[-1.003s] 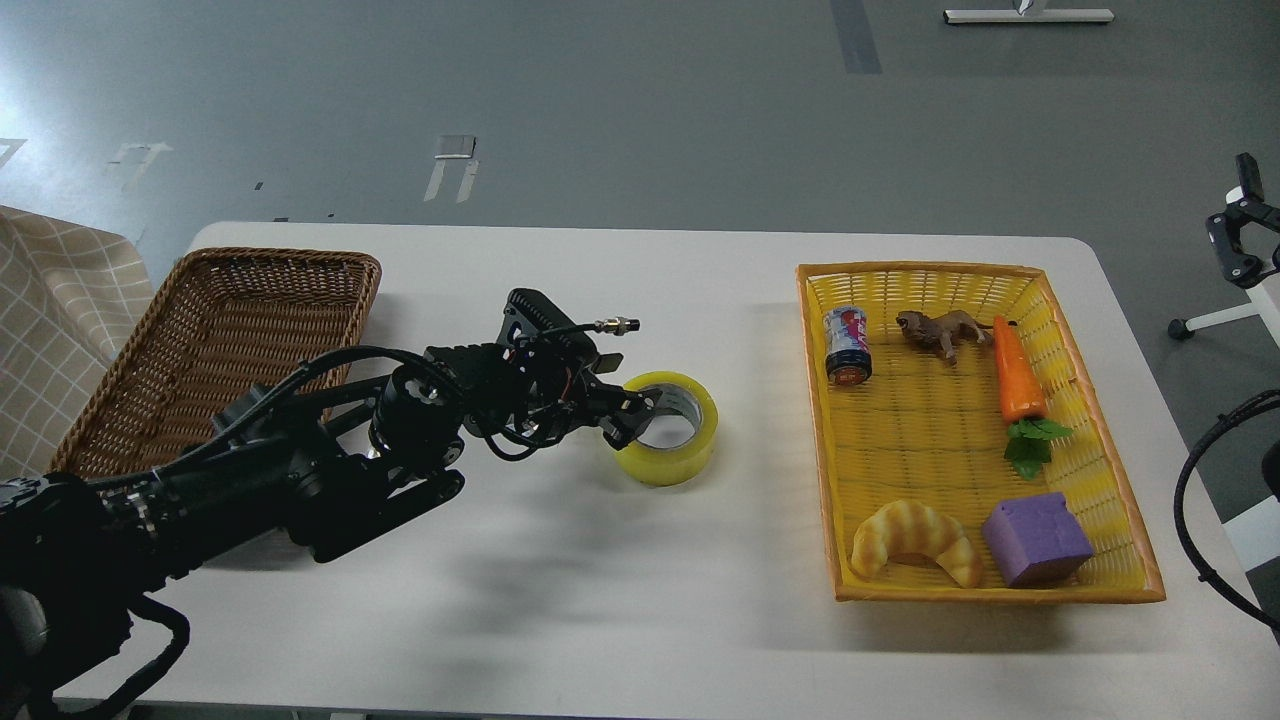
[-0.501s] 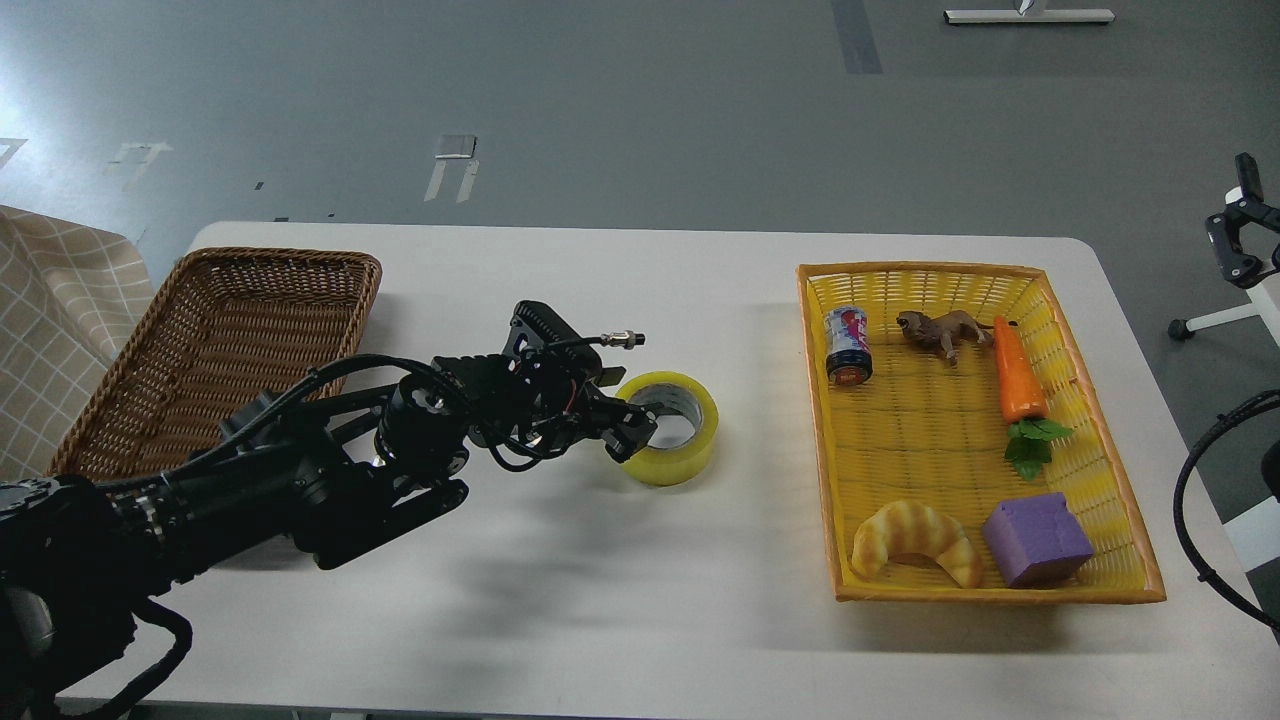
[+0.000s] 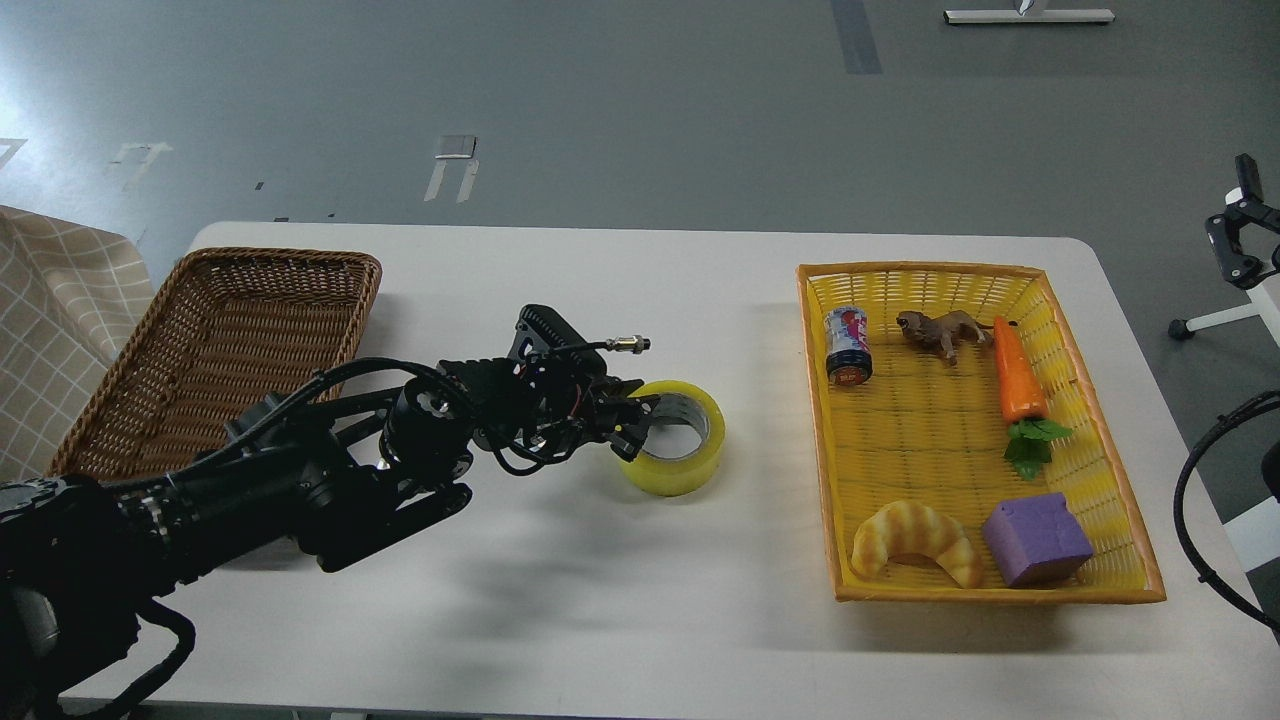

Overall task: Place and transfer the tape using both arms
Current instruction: 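Grasp the tape roll with the left gripper, then lift the tape roll and move it over the wicker basket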

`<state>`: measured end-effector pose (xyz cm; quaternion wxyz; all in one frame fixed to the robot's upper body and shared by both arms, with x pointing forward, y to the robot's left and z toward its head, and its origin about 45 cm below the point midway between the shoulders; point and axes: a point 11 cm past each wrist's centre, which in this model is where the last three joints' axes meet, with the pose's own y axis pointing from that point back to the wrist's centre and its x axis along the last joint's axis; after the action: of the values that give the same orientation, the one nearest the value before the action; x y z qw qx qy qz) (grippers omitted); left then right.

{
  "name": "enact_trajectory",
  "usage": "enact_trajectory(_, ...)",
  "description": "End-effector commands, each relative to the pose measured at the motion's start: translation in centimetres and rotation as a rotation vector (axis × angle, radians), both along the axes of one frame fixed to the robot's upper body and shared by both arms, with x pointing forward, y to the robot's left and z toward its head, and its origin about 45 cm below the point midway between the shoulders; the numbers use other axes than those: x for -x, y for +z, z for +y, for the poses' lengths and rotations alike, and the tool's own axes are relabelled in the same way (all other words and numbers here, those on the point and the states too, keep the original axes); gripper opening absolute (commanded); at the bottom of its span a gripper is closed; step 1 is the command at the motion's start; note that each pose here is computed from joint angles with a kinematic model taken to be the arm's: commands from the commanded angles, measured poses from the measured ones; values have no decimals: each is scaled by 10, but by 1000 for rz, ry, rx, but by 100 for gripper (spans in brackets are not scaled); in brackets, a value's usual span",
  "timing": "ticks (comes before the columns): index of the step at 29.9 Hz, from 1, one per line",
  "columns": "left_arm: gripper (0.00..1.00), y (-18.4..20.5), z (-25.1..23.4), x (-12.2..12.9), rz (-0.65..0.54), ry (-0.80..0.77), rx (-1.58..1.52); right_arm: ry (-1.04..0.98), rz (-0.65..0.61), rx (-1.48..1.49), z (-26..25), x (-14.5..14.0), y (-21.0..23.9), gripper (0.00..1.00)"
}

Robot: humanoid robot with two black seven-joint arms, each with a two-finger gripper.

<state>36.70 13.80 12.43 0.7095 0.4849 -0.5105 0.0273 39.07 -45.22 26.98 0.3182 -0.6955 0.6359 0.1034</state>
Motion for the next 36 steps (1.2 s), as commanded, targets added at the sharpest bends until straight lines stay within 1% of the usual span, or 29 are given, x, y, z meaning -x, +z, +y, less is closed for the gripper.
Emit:
enact_trajectory(1, 0, -5, 4, 0, 9, 3, -16, 0, 2, -2, 1, 0, -1, 100)
enact_trajectory(6, 0, -2, 4, -3, -1, 4, -17, 2, 2, -5, 2, 0, -2, 100)
enact_trajectory(9, 0, 11, 8, -10, -26, 8, -5, 1, 0, -6, 1, 0, -1, 100)
enact_trajectory(11, 0, 35, 11, -20, -67, -2, 10, 1, 0, -6, 1, 0, -1, 100)
enact_trajectory(14, 0, 64, 18, -30, -98, 4, 41, 0, 1, -6, 1, 0, -2, 100)
enact_trajectory(15, 0, 79, 21, -36, -110, 11, 61, 2, 0, -7, 2, 0, -2, 100)
enact_trajectory(16, 0, 94, 28, -43, -131, 26, 66, 2, 0, -7, 2, 0, -2, 100)
enact_trajectory(19, 0, 114, 40, -54, -161, 47, 72, 2, 0, -7, 2, 0, -2, 100)
enact_trajectory(22, 0, 145, 64, -65, -203, 47, 67, 2, 1, -8, 2, 0, -2, 100)
enact_trajectory(25, 0, 152, 78, -67, -209, 50, 59, 2, 0, -8, 2, 0, -2, 100)
enact_trajectory(30, 0, 170, 132, -67, -221, 90, 16, 1, 1, -8, 2, 0, -2, 100)
enact_trajectory(31, 0, 170, 132, -67, -221, 90, 16, 2, 1, -8, 2, 0, -2, 100)
enact_trajectory(36, 0, 180, 179, -61, -218, 134, -32, 2, 1, -10, 3, 0, -3, 100)
